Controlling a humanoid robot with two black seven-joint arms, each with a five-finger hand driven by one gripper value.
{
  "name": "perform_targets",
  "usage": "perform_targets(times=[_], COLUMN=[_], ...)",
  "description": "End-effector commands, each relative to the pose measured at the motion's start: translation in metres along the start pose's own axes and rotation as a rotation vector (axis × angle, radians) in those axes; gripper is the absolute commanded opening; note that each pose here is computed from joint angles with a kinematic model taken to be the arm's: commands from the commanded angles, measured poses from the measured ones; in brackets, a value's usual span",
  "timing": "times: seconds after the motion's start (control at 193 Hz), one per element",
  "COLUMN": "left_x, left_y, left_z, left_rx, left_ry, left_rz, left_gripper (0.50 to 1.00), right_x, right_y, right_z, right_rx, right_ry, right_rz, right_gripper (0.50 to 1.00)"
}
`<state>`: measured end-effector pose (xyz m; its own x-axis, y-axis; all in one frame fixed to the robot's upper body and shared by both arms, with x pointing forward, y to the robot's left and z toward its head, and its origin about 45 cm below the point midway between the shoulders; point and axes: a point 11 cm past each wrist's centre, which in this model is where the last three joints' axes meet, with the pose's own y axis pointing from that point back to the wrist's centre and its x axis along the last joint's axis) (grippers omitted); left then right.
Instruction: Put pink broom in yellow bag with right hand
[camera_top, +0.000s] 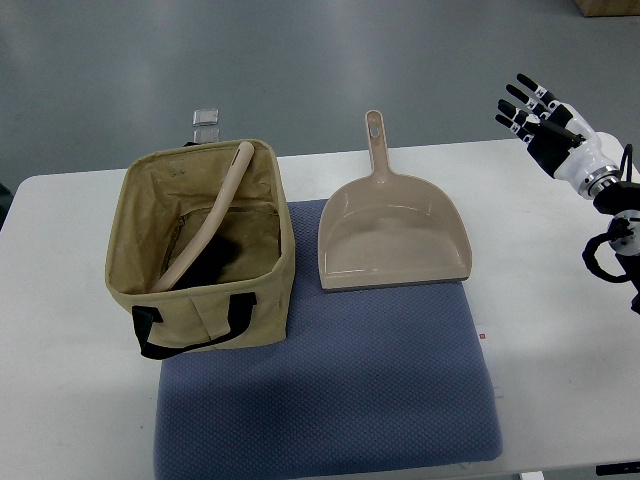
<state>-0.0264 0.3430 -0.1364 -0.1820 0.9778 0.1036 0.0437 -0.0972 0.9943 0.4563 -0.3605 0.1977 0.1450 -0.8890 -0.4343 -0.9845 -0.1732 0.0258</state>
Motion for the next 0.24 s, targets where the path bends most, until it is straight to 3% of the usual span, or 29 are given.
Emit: perform_targets(times=[0.0, 0.233], left_x=[0.0000, 0.0005], left_y=[0.0000, 0.0000], left_z=[0.0000, 0.0000], left_rx=[0.000, 0.000], left_ry=[0.000, 0.000], left_rz=[0.000, 0.001], left_gripper=[1.000, 1.000], right_x=[-0.0033, -0.0031], right_y=[0.0013, 0.0025], right_z=[0.0098, 0.0135], right_rx=[-0.005, -0.009], right_ry=[-0.027, -0.029], right_rz=[-0.006, -0.003], right_gripper=[0.930, 0.930])
